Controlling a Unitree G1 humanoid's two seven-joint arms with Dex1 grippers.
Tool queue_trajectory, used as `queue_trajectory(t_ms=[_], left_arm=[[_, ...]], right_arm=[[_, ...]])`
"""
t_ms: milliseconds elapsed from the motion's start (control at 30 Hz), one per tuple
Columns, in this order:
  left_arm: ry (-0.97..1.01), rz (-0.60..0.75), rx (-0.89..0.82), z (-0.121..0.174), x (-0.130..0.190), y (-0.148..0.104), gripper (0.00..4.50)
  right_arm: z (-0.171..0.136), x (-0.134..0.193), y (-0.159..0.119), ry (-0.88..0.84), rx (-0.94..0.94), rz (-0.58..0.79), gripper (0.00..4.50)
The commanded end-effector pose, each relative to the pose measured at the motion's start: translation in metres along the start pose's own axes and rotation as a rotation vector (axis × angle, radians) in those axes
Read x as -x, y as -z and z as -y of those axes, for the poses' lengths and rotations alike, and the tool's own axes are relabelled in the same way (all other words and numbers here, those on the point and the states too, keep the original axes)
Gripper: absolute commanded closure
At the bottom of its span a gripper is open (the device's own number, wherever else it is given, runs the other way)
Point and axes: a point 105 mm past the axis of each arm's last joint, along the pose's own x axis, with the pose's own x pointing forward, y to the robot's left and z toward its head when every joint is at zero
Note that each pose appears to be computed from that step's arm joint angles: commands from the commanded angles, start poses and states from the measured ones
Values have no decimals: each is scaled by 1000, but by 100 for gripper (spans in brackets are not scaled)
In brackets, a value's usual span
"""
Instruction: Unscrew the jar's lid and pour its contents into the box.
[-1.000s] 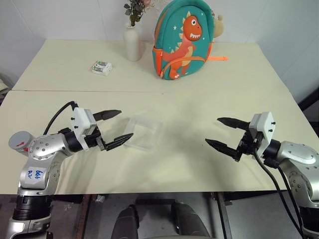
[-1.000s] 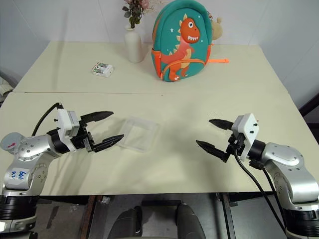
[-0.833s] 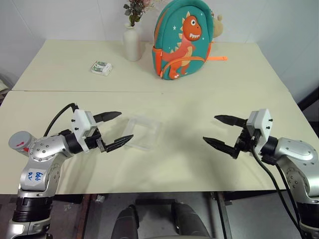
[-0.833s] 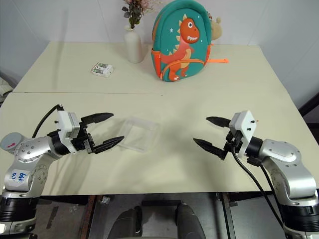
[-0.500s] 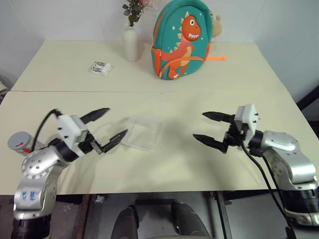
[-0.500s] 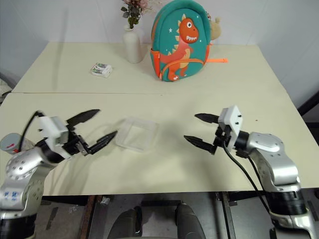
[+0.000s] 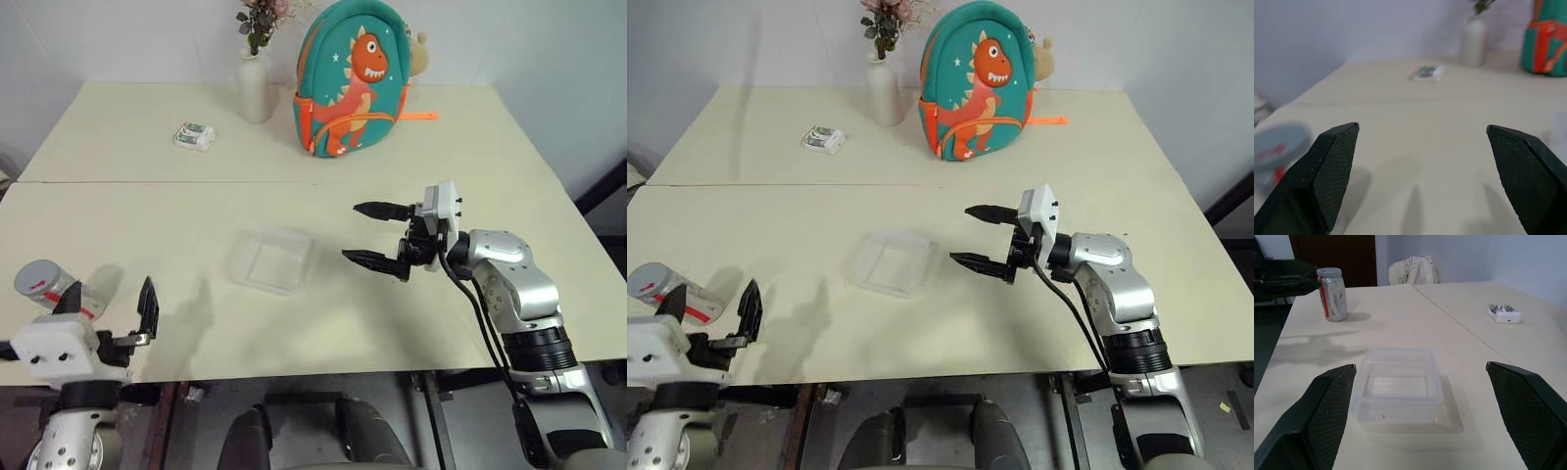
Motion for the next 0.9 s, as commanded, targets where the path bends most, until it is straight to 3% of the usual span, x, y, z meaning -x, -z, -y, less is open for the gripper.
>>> queue_trajectory(t_ms=[33,200,367,900], left_arm=[[-93,-13,-13,-7,15,-4,4],[-194,-50,2,-15,21,3,4],[-401,-73,-11,-45,19,15,4],[-460,-22,-18,-63,-10,18,4]], right_arm=[[0,-6,-10,-22,46,36,0],[-1,-7,-11,-26,52,40,0],[-4,-6,-15,-25,58,42,0],[-5,-2,-21,-2,70,28,0]])
